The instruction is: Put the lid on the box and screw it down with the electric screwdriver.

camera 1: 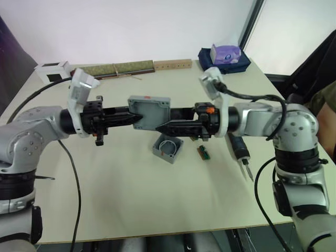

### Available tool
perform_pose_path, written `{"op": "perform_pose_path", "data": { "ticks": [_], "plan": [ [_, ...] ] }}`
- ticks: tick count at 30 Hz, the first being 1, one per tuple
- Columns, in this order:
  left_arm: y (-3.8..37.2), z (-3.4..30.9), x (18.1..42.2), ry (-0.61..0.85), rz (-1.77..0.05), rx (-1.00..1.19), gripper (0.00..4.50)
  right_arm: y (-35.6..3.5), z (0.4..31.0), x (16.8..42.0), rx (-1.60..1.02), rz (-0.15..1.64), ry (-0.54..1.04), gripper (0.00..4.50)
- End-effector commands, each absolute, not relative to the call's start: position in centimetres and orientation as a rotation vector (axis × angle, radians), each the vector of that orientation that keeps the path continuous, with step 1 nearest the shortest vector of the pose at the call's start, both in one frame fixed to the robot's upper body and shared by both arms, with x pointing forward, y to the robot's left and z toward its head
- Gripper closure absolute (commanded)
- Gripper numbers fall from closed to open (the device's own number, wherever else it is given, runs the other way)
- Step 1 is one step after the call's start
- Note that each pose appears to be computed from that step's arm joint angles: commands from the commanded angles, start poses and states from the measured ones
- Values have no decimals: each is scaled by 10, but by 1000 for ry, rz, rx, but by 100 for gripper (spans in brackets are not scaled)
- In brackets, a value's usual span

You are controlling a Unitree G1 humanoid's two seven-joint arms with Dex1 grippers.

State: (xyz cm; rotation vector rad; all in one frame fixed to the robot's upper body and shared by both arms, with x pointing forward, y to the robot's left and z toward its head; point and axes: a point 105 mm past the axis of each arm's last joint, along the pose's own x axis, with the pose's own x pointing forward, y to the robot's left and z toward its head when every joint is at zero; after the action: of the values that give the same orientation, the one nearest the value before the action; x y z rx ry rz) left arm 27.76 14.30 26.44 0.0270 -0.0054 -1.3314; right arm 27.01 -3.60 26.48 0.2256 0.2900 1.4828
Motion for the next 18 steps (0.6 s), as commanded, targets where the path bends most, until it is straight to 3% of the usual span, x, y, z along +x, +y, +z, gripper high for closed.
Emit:
{"op": "perform_pose_path", "data": {
  "ticks": [1, 2, 5, 11, 13, 14, 18],
  "plan": [
    [140, 277, 271, -64, -1352, 80, 421, -35, 279, 270, 212, 1482, 226, 1],
    [140, 277, 271, -64, -1352, 80, 421, -35, 279, 271, 212, 1480, 224, 1],
    [139, 276, 271, -61, -1353, 81, 421, -35, 280, 273, 217, 1475, 217, 62],
    [139, 273, 270, -48, -1355, 87, 421, -37, 284, 275, 224, 1467, 202, 278],
    [139, 273, 270, -48, -1353, 88, 421, -38, 284, 275, 226, 1467, 202, 373],
    [139, 273, 270, -46, -1354, 88, 421, -38, 284, 275, 225, 1467, 200, 393],
    [140, 271, 271, -27, -1346, 90, 421, -40, 285, 275, 198, 1459, 181, 398]
  ]
}}
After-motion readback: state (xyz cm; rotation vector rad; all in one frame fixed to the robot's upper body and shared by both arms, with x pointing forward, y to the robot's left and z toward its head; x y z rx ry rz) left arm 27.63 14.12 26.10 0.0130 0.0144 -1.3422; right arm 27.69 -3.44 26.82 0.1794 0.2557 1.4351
